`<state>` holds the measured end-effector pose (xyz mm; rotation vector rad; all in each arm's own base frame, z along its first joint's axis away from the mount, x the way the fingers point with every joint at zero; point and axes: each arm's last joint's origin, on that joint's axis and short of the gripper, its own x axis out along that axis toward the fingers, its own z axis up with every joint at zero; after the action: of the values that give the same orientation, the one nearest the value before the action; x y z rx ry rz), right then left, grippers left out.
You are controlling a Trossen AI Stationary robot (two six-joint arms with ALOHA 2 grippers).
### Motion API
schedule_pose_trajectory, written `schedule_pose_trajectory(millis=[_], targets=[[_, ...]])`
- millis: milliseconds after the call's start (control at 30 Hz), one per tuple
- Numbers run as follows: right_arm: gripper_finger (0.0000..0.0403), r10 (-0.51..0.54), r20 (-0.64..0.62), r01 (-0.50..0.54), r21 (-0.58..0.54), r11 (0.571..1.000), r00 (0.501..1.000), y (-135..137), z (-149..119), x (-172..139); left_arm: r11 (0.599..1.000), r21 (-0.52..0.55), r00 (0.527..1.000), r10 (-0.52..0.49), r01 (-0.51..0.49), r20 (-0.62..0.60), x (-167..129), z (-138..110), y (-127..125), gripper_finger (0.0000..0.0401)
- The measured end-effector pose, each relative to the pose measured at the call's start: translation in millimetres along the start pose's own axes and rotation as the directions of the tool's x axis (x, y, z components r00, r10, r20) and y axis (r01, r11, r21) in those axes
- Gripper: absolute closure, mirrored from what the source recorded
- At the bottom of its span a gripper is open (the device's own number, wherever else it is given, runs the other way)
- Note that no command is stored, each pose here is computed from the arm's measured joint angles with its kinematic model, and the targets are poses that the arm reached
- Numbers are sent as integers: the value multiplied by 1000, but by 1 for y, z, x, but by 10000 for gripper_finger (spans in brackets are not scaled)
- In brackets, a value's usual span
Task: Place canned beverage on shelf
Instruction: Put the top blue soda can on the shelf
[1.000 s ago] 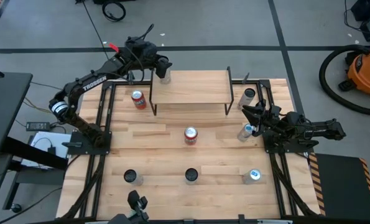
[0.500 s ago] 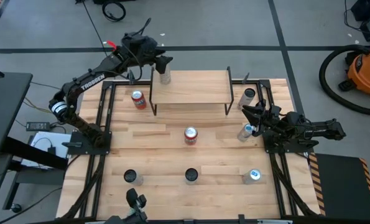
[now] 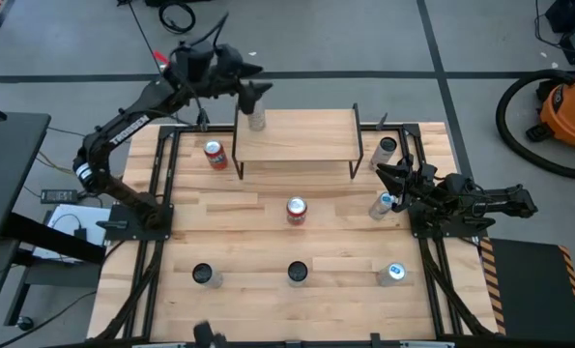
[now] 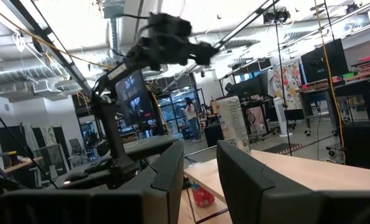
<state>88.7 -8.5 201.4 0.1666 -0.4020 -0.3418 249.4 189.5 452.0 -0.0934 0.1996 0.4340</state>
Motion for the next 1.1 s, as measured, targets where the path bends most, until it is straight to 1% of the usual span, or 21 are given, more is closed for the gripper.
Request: schedule_pose_trajectory(millis=[133, 300, 533, 667, 867, 967, 1033, 1100], targets=[[296, 0, 0, 0, 0, 1000, 1000, 0, 0, 0, 997, 26, 997, -72, 71, 32, -10, 8, -26, 90], [296, 0, 0, 0, 0, 1000, 1000, 0, 0, 0, 987, 45, 987, -156, 155, 30, -21, 11, -55, 90], [296, 0, 0, 0, 0, 1000, 1000, 0, 0, 0, 980, 72, 982, -186, 185, 16, -35, 10, -96, 90], [296, 1, 4, -1, 2, 1000, 1000, 0, 0, 0, 980, 86, 984, -180, 180, -11, -45, 7, -122, 90], [296, 7, 85, -10, 35, 999, 996, 1, 9, 0, 976, 111, 982, -189, 189, -12, -58, 3, -159, 90], [296, 58, 106, -63, 39, 997, 993, 2, 11, -1, 977, 126, 985, -173, 173, -13, -65, 0, -175, 90], [296, 104, 111, -107, 14, 994, 988, 4, 12, -1, 981, 132, 989, -145, 145, -8, -69, -2, -184, 90], [296, 130, 108, -128, -26, 991, 986, 4, 11, -1, 984, 132, 993, -119, 120, -13, -74, -4, -193, 90]])
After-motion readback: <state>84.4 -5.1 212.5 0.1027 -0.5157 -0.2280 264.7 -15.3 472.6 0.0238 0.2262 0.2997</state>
